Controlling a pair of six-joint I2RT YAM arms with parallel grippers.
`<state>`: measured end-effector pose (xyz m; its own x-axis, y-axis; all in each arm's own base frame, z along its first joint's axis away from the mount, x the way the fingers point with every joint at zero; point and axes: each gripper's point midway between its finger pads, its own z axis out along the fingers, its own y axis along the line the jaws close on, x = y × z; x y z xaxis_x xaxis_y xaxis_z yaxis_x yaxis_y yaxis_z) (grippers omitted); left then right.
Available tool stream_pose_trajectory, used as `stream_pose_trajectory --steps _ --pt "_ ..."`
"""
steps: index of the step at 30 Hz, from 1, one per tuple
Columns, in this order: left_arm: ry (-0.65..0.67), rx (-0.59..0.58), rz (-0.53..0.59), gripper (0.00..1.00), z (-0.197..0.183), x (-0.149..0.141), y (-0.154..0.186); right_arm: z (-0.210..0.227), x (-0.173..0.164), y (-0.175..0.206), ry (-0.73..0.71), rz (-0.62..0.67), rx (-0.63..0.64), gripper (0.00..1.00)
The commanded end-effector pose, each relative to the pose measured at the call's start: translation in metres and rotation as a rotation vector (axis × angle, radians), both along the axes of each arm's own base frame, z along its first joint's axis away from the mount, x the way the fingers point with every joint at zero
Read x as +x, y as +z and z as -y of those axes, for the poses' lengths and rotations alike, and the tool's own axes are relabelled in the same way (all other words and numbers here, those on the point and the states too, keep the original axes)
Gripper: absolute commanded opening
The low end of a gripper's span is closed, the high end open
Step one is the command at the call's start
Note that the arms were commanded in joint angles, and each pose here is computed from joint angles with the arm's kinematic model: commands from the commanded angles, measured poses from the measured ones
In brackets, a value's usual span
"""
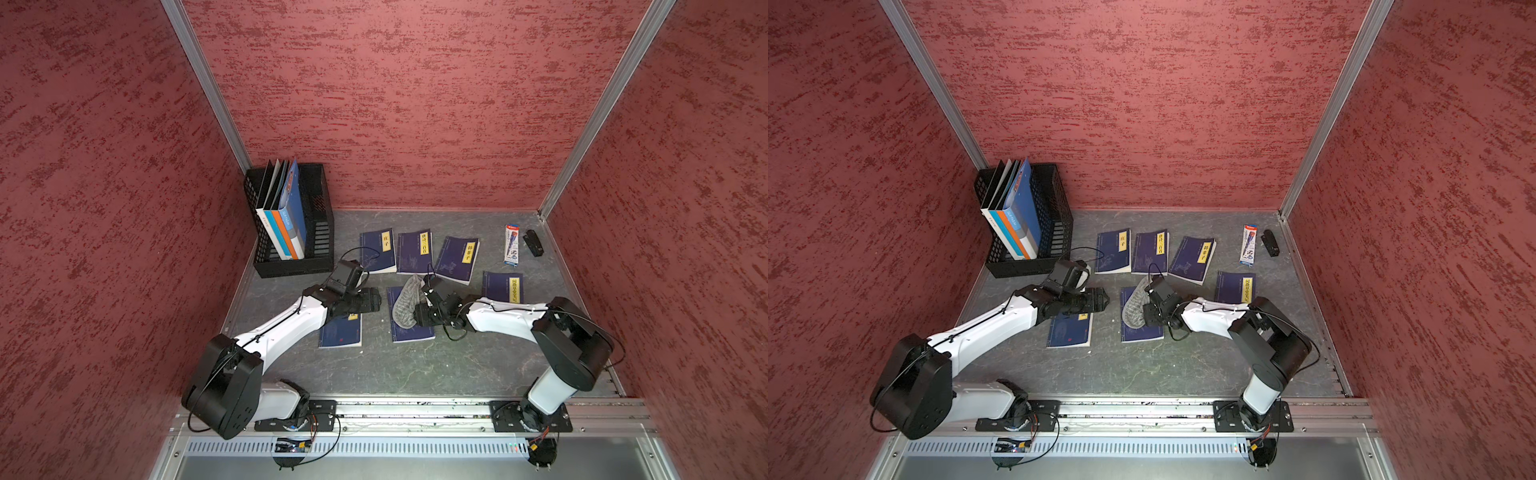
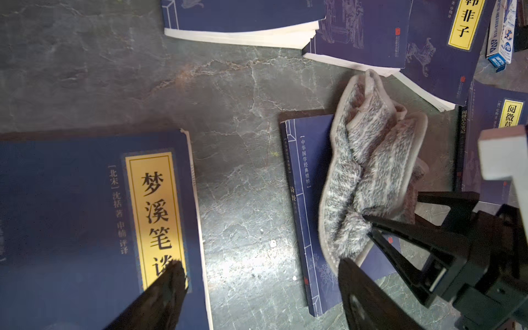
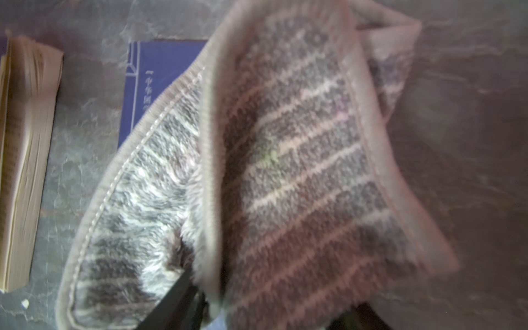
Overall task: Wipe the cover of the book
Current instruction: Move the book to the center of the board, then wipe the dirt from the cover of the book.
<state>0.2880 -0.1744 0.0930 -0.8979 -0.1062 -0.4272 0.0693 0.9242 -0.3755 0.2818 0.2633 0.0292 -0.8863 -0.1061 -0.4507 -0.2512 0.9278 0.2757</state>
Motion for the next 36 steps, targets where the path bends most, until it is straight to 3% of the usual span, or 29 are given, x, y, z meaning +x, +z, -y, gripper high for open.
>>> stream_pose_trajectory --steps 1,6,12,21,25,36 --pt "-0.017 -0.003 0.017 0.85 0.000 -0.001 0.002 0.011 0.004 0.022 -0.012 0.040 -0.043 0.70" --pt "-0.111 -0.017 0.031 0.83 0.025 -0.008 0.003 0.022 0.028 0.051 -0.043 0.107 0.002 0.73" --pt "-0.225 -0.064 0.052 0.80 0.069 -0.022 0.004 0.022 0.058 0.052 -0.064 0.120 0.081 0.73" --pt "-0.284 -0.061 0.021 0.74 0.111 -0.025 -0.012 0.017 0.067 0.053 -0.050 0.120 0.150 0.74" --pt "-0.287 -0.062 0.037 0.72 0.122 -0.024 -0.009 0.023 0.076 0.048 -0.055 0.128 0.145 0.73" --pt "-0.264 -0.072 0.034 0.56 0.131 -0.014 -0.015 0.016 0.089 0.004 0.009 0.059 0.166 0.60"
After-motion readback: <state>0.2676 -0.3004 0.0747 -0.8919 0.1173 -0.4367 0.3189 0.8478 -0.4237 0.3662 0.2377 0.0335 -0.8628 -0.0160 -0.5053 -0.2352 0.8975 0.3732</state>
